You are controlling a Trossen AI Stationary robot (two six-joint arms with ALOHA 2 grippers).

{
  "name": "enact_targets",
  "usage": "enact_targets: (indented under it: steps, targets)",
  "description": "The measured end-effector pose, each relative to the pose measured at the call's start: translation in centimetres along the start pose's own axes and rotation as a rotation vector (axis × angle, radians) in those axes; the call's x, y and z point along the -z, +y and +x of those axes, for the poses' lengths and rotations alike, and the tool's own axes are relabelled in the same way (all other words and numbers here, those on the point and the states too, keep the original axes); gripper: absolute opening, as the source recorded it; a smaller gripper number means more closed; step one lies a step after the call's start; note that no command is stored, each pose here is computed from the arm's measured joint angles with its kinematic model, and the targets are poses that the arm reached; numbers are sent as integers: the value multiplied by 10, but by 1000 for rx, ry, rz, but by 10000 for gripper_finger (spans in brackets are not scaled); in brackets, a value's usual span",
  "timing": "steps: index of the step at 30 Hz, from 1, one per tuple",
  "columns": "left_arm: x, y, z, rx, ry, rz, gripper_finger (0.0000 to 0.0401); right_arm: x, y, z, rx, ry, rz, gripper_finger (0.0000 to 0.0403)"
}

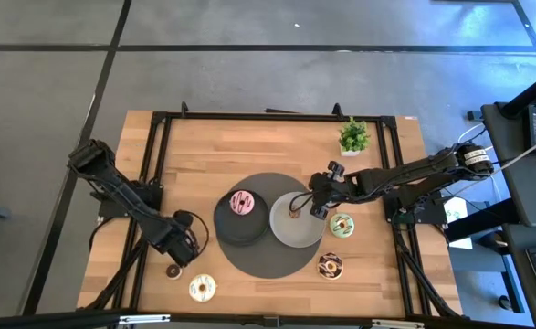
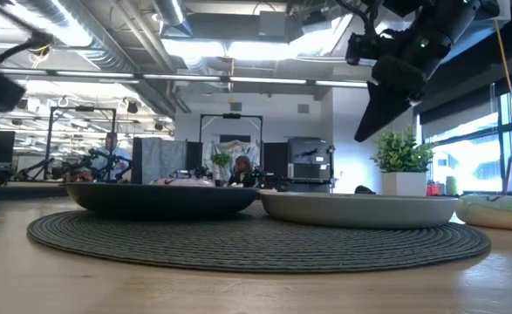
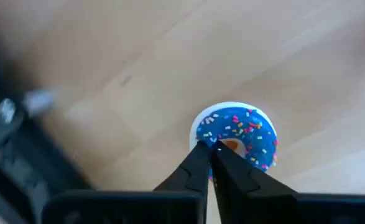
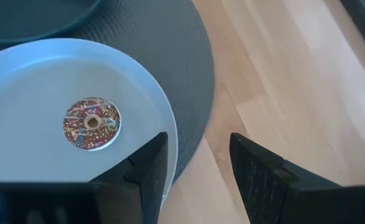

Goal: Pick & Place donuts
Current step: Put the small blue donut on the gray plate

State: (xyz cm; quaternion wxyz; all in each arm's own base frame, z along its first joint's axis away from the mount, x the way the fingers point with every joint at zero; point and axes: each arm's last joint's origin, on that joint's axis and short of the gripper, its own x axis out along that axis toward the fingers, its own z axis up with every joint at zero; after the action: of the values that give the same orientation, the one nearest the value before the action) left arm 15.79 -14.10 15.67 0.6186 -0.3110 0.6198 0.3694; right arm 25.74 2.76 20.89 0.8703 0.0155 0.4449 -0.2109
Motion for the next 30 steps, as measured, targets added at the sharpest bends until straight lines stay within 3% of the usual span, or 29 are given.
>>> enact_targets:
  steps: [4,8,17,24,30]
  targets:
    - [-14,-15,-18,87,-157,78,9,-9,3,0,-31,-87,-26,174]
    - [-39,-31,-40,147,-436,147,8,-24,8,-3,-76,-233,-56,174]
    - [-104,-62,-72,159,-1048,204,7,-48,26,0,-249,-500,-239,174]
    - [-134,-75,-91,143,-1214,293,5,-58,52,2,-110,-728,-366,174]
    - [-141,-76,-95,131,-1246,309,7,-57,64,1,-47,-779,-395,174]
